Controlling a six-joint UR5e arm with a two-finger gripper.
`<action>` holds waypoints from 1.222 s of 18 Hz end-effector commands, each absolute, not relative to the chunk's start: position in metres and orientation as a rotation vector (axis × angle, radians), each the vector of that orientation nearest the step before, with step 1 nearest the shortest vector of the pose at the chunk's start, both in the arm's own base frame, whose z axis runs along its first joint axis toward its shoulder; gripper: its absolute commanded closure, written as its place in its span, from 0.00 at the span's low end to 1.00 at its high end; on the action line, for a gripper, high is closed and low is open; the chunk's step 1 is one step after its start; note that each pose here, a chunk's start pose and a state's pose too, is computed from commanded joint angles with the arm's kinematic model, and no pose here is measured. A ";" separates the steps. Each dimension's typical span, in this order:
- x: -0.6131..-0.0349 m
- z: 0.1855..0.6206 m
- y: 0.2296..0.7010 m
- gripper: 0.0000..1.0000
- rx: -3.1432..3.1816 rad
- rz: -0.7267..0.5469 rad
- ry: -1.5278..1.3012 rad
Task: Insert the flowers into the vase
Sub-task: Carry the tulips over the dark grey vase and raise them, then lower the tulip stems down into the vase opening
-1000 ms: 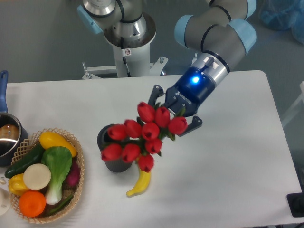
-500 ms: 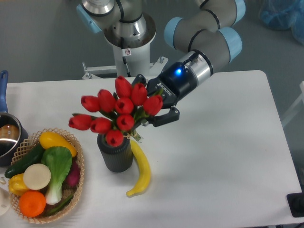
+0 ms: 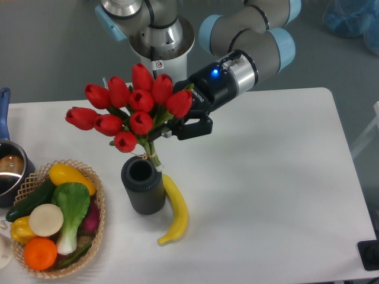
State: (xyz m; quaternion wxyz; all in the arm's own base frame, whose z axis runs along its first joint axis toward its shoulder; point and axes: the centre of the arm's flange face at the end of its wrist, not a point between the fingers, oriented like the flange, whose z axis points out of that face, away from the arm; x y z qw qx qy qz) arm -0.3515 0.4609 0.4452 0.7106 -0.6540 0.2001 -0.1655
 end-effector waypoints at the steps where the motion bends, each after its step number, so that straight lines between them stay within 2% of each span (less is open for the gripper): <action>1: -0.348 0.442 0.463 0.54 -1.449 -0.369 0.450; 15: -0.333 0.412 0.467 0.54 -1.427 -0.433 0.423; 22: -0.330 0.378 0.467 0.54 -1.432 -0.446 0.405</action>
